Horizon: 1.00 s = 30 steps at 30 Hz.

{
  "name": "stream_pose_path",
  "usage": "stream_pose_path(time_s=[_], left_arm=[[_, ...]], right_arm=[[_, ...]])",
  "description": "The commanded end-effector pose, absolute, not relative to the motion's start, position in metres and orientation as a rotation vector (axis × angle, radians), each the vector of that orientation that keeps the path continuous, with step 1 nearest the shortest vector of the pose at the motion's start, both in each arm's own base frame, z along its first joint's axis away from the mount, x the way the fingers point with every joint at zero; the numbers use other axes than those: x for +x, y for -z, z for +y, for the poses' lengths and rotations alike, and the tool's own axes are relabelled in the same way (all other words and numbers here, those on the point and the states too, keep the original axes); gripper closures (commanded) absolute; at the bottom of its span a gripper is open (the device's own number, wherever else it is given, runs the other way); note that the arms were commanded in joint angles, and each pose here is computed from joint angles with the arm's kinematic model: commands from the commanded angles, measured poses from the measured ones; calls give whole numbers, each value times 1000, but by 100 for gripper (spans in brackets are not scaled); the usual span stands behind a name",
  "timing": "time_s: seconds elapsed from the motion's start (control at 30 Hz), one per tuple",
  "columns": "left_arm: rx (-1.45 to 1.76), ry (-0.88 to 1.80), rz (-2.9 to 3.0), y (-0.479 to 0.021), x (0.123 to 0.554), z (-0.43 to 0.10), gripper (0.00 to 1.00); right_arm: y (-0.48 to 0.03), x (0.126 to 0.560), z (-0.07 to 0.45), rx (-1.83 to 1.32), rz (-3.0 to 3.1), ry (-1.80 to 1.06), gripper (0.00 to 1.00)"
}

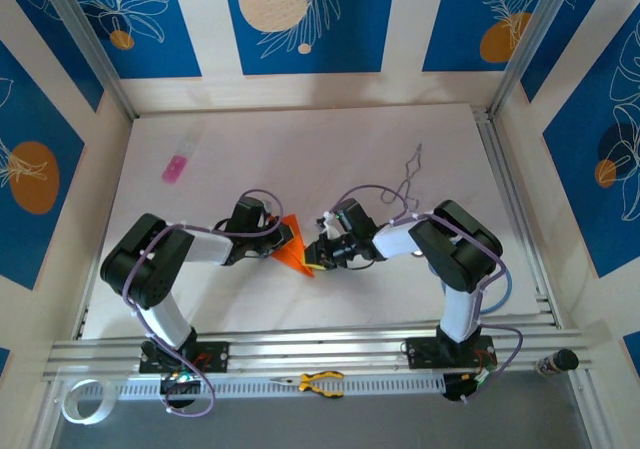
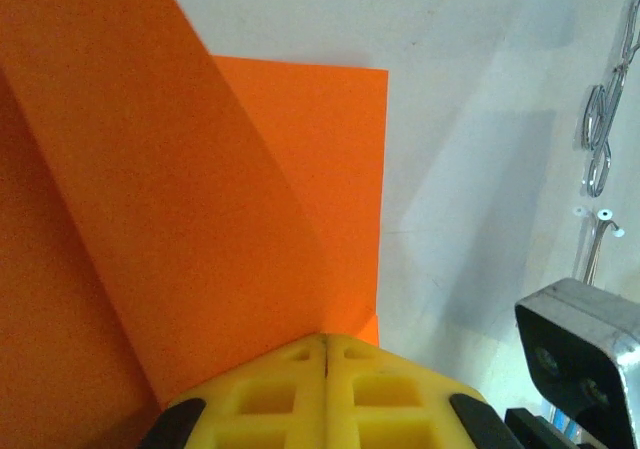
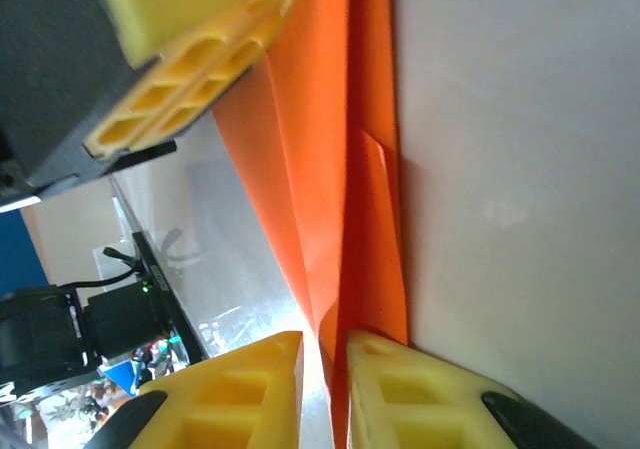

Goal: Fold a paper plane with a square sheet of paper (pick it up from the middle)
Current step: Fourth fold the wing at the center of the table.

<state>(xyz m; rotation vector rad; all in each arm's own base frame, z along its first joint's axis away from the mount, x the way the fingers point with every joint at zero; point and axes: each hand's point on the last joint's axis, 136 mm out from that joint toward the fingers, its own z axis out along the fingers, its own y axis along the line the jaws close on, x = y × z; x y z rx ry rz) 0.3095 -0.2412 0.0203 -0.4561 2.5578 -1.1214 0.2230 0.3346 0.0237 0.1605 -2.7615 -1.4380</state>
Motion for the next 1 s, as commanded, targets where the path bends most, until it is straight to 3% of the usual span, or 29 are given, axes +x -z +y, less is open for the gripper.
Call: stream_pose_path(time_s=[0.0, 0.43, 0.97], left_arm=[[-490, 1027, 2688, 10, 289, -231, 100], [-491, 1044, 2682, 10, 289, -233, 100], [-500, 1055, 2685, 13, 288, -233, 100]], right_arm=[[-20, 210, 325, 177, -2789, 1320, 81], [-5, 201, 315, 175, -2833, 1137, 85], [-19, 194, 313, 215, -2817, 1179, 83]])
